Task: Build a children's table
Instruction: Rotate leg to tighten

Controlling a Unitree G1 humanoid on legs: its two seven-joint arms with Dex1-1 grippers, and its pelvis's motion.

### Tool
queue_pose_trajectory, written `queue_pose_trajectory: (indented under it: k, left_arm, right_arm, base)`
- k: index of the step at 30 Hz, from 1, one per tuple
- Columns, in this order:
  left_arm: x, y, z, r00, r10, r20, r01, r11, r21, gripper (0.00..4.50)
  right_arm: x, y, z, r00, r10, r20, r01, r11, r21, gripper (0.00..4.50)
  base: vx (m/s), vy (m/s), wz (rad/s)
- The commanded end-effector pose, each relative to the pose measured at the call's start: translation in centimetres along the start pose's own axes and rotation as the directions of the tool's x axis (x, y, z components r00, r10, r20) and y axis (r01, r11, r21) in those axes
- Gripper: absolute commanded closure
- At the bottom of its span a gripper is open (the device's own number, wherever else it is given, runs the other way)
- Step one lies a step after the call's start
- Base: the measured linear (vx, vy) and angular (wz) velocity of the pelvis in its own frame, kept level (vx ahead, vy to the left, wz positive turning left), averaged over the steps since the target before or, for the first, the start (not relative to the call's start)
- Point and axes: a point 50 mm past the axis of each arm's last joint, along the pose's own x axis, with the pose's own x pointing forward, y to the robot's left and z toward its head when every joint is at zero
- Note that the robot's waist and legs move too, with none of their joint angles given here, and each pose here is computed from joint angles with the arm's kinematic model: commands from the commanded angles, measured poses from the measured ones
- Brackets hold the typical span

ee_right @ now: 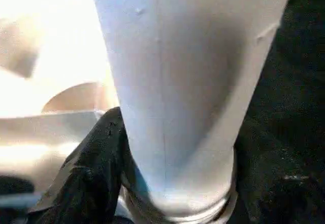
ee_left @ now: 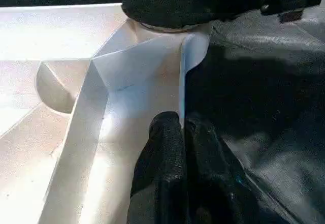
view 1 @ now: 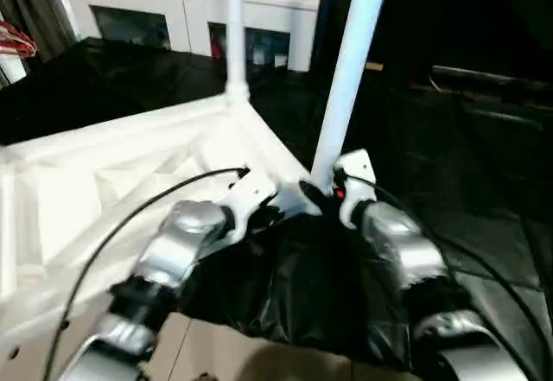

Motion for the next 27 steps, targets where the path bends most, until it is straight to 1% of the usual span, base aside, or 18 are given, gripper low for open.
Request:
queue_pose_trajectory:
  k: [1,2,3,4,6,7,8,11,12,16,19,24,25,26,27]
  left_arm:
    - [0.7,-0.2,3.9,0.990,0.029,0.135,-0.037,0.998,0.059,4.50]
    - [0.7,-0.3,3.9,0.991,0.023,0.136,-0.032,0.998,0.063,4.50]
    - [0.8,-0.5,3.9,0.991,0.010,0.137,-0.020,0.997,0.072,4.50]
    - [0.7,-0.6,3.8,0.990,-0.004,0.138,-0.007,0.997,0.079,4.50]
    - [0.5,-0.6,3.6,0.990,-0.012,0.138,0.000,0.997,0.082,4.50]
    - [0.2,-0.5,3.3,0.990,-0.017,0.136,0.005,0.996,0.085,4.50]
    - [0.1,-0.4,3.1,0.991,-0.017,0.135,0.005,0.996,0.085,4.50]
    - [-0.5,-0.1,2.6,0.991,-0.018,0.132,0.007,0.996,0.085,4.50]
    - [-0.7,0.0,2.5,0.991,-0.023,0.133,0.011,0.996,0.087,4.50]
    - [-1.4,0.2,2.1,0.990,-0.044,0.134,0.031,0.995,0.095,4.50]
    - [-2.0,0.2,1.8,0.988,-0.075,0.138,0.060,0.992,0.112,4.50]
    - [-2.7,0.1,1.5,0.984,-0.121,0.133,0.103,0.986,0.133,4.50]
    - [-3.2,-0.1,1.3,0.977,-0.162,0.137,0.141,0.979,0.150,4.50]
    - [-3.2,-0.1,1.3,0.977,-0.162,0.137,0.141,0.979,0.150,4.50]
    - [-3.5,-0.2,1.3,0.971,-0.192,0.140,0.169,0.973,0.159,4.50]
  right_arm:
    - [0.8,3.4,-1.5,0.993,0.109,-0.051,-0.108,0.994,0.020,1.87]
    - [0.9,3.5,-1.3,0.993,0.114,-0.039,-0.113,0.993,0.024,1.87]
    - [1.0,3.6,-1.0,0.992,0.123,-0.013,-0.122,0.992,0.033,1.31]
    - [0.9,3.5,-0.7,0.991,0.132,0.003,-0.132,0.991,0.035,1.17]
    - [0.9,3.4,-0.5,0.989,0.149,0.014,-0.149,0.988,0.035,1.11]
    - [0.6,3.0,-0.3,0.984,0.175,0.024,-0.175,0.985,-0.002,0.96]
    - [0.5,2.8,-0.3,0.983,0.183,0.025,-0.182,0.983,-0.020,0.80]
    - [-0.2,1.6,0.1,0.974,0.224,0.043,-0.222,0.974,-0.044,0.61]
    - [-0.5,1.2,0.3,0.970,0.240,0.048,-0.237,0.970,-0.053,0.61]
    - [-1.4,-0.4,1.2,0.959,0.279,0.052,-0.274,0.958,-0.088,0.13]
    - [-2.1,-1.8,1.7,0.952,0.306,0.029,-0.300,0.945,-0.128,0.06]
    - [-3.2,-3.2,2.3,0.933,0.359,-0.014,-0.356,0.917,-0.182,0.06]
    - [-3.7,-3.8,2.4,0.922,0.384,-0.046,-0.385,0.899,-0.207,0.06]
    - [-3.7,-3.8,2.4,0.922,0.384,-0.046,-0.385,0.899,-0.207,0.06]
    - [-4.1,-4.1,2.5,0.914,0.399,-0.067,-0.404,0.886,-0.229,0.06]
  base:
    - [0.000,0.000,0.00]
    - [0.000,0.000,0.00]
    - [0.000,0.000,0.00]
    - [0.000,0.000,0.00]
    - [0.000,0.000,0.00]
    - [0.000,0.000,0.00]
    - [0.000,0.000,0.00]
    - [0.000,0.000,0.00]
    - [0.000,0.000,0.00]
    - [0.000,0.000,0.00]
    - [0.000,0.000,0.00]
    - [0.000,0.000,0.00]
    - [0.000,0.000,0.00]
    - [0.000,0.000,0.00]
    - [0.000,0.000,0.00]
